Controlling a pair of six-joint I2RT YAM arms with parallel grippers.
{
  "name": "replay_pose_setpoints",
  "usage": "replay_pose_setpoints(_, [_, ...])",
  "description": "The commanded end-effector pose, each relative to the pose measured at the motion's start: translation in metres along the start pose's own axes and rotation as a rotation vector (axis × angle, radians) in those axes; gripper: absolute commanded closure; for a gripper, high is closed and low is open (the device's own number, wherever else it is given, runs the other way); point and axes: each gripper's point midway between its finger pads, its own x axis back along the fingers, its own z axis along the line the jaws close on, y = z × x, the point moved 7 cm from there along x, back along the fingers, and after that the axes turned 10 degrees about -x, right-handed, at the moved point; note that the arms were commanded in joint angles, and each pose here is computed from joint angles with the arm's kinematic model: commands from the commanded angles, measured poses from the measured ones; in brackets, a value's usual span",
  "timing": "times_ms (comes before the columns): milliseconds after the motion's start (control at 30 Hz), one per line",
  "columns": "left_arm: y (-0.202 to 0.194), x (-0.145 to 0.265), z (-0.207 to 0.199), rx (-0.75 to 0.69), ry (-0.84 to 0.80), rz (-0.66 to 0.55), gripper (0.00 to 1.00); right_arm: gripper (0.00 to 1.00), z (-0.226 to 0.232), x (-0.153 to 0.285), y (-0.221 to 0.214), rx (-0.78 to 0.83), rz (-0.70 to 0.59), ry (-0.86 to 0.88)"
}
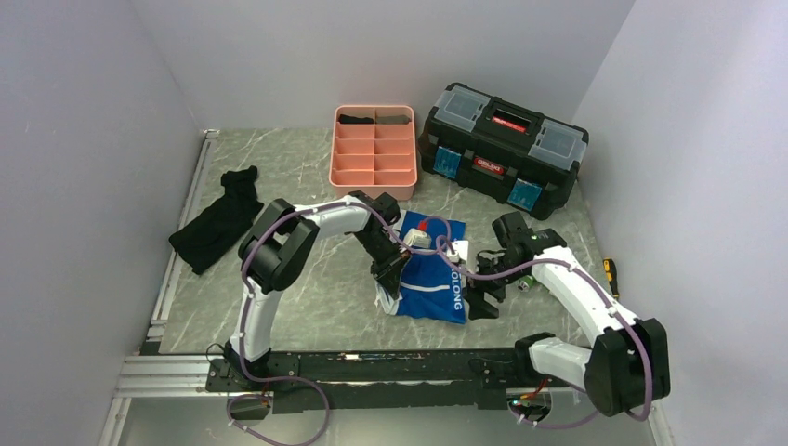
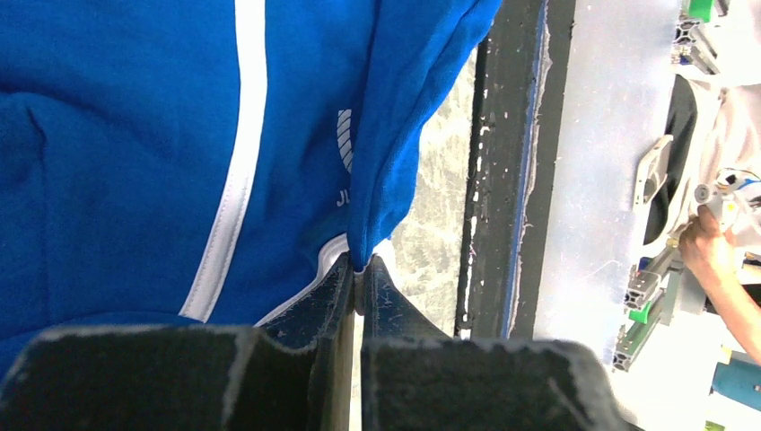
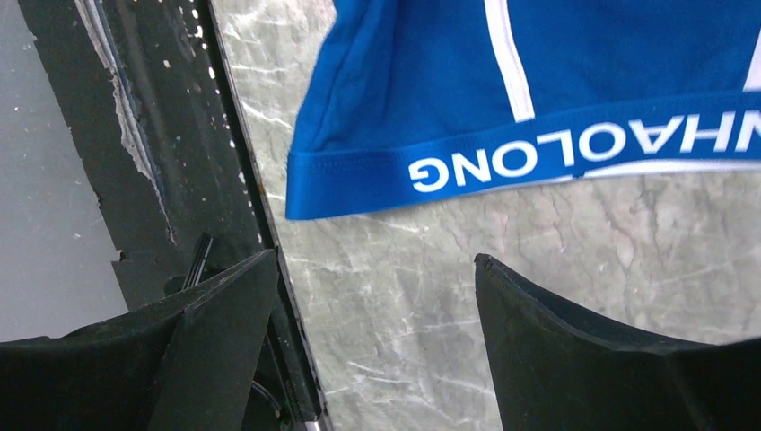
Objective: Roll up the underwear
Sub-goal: Fold the underwear at the center of the board.
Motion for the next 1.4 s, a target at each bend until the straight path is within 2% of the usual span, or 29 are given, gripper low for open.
replay_pose_setpoints(0, [0.013, 0.002, -0.004, -0.019, -0.057, -0.049, 1.00, 0.18, 0.006, -0.003, 0.013, 0.058, -0.035, -0.027])
replay_pose_setpoints(500, [0.012, 0.001, 0.001, 0.012, -0.083, -0.060, 1.00, 0.18, 0.027, -0.026, 0.021, 0.161, 0.069, -0.017])
replay_pose_setpoints(1000, [0.011, 0.004, 0.002, 0.039, -0.108, -0.081, 1.00, 0.21, 0.027, -0.048, 0.016, 0.172, 0.182, -0.046])
replay_pose_setpoints(1167, [0.011, 0.005, 0.002, 0.037, -0.112, -0.083, 1.00, 0.29, 0.024, -0.053, 0.016, 0.165, 0.206, -0.078])
replay_pose_setpoints(1367, [0.011, 0.005, 0.000, 0.034, -0.120, -0.088, 1.00, 0.54, 0.022, -0.055, 0.015, 0.148, 0.228, -0.085])
